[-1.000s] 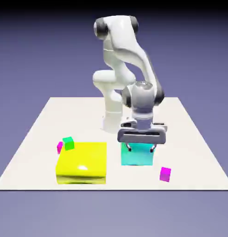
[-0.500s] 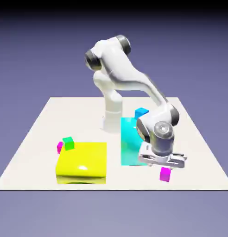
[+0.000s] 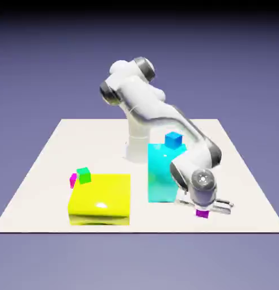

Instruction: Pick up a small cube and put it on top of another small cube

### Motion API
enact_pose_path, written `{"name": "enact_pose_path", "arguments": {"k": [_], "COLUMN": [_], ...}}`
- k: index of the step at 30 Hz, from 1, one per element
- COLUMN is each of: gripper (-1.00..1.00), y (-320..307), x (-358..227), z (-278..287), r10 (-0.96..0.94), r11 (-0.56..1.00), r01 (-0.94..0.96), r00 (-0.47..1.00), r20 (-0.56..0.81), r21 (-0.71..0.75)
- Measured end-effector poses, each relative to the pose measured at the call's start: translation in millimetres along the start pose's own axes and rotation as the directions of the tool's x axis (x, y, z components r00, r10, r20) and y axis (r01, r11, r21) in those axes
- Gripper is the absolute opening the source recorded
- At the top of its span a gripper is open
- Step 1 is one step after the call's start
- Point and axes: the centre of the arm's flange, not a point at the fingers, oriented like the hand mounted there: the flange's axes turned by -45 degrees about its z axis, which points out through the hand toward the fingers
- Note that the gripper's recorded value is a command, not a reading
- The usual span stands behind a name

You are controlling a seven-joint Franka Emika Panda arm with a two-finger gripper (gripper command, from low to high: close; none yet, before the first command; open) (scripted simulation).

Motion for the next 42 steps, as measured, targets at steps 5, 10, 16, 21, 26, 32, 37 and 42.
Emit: {"name": "enact_pose_path", "arguments": {"k": [5,10,16,21,26,32,37,42], "gripper": [-1.0,-1.0,-1.0,-1.0,-1.0,-1.0,-1.0,1.0], "y": [65,134,217,284,394,587,642,615], "x": [21,30,25,8,-7,-57,-76,-51], "z": [-10,-34,-73,-108,-115,-43,13,70], "r10": [0.124,0.241,0.353,0.412,0.498,0.669,0.72,0.72], "r11": [0.992,0.967,0.905,0.818,0.684,0.467,0.452,0.453], "r01": [-0.124,-0.247,-0.374,-0.447,-0.523,-0.652,-0.716,-0.716], "r00": [0.991,0.967,0.926,0.895,0.844,0.703,0.645,0.645], "r20": [0.047,0.087,0.134,0.172,0.198,0.243,0.256,0.256], "r21": [0.007,0.066,0.203,0.363,0.509,0.598,0.533,0.531]}}
